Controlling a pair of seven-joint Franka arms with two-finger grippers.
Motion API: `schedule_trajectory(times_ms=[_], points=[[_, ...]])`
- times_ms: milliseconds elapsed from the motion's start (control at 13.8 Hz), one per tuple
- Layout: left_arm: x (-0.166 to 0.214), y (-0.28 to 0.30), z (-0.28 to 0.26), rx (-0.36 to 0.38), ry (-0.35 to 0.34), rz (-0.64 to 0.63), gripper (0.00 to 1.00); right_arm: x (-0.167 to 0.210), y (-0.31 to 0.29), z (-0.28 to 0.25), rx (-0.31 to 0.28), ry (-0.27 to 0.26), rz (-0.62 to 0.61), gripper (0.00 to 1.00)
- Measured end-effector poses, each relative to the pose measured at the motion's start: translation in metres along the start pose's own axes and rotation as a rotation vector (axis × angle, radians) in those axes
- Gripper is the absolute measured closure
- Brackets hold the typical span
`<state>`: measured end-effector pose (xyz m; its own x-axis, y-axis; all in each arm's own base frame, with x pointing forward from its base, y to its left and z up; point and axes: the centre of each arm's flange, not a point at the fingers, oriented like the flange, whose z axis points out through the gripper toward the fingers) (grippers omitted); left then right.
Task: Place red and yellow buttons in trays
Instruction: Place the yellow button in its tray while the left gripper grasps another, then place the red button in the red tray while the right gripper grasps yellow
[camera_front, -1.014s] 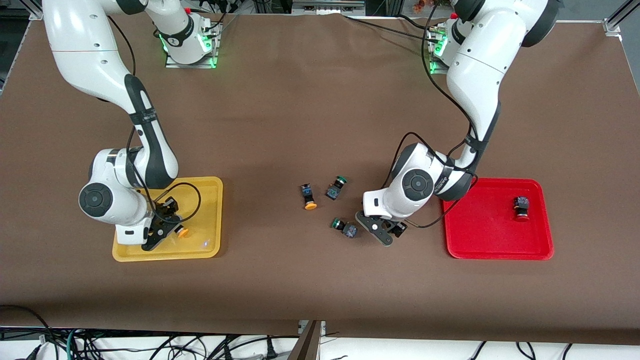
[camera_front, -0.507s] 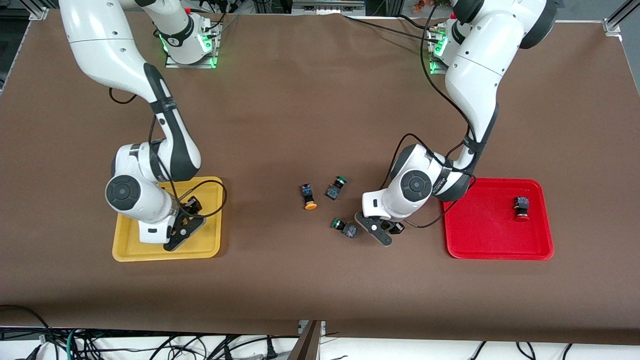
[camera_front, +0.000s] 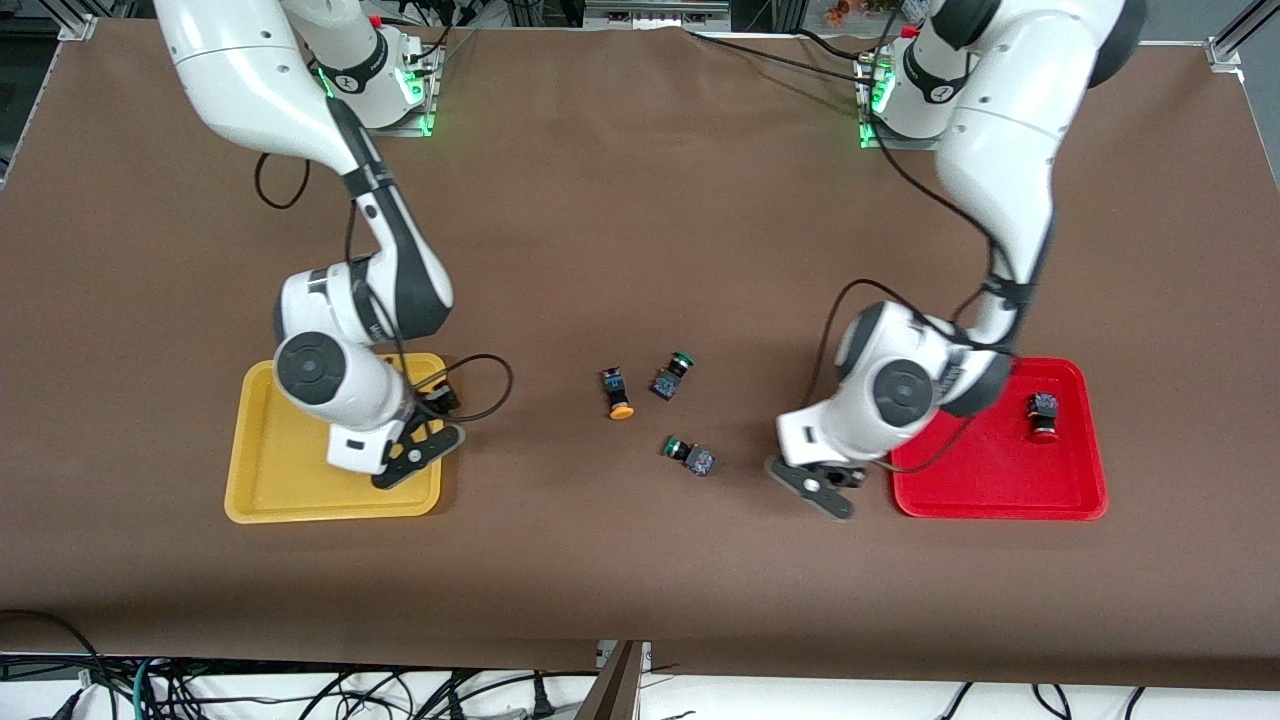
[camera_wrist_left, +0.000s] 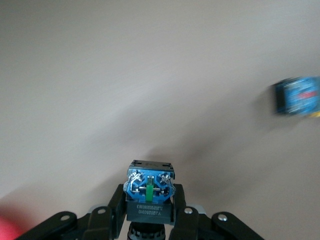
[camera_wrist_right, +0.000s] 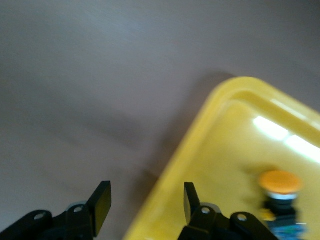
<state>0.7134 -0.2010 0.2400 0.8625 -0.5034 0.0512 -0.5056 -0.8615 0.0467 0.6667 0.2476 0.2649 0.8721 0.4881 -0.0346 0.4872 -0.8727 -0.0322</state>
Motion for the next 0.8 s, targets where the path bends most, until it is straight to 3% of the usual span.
schedule_trajectory(times_ms=[362, 579, 796], points=[[-0.064, -0.114, -0.054, -0.005, -0.075, -0.218, 0.59, 0.01, -0.132, 0.005, 0.102, -0.005, 0.246, 0.33], [-0.124, -0.174, -0.024, -0.016, -0.072, -0.36, 0.59, 0.011, -0.19, 0.015, 0.113, 0.018, 0.306, 0.33], [-0.168, -0.183, 0.017, -0.043, -0.039, -0.438, 0.59, 0.013, -0.219, 0.039, 0.125, 0.053, 0.321, 0.33]])
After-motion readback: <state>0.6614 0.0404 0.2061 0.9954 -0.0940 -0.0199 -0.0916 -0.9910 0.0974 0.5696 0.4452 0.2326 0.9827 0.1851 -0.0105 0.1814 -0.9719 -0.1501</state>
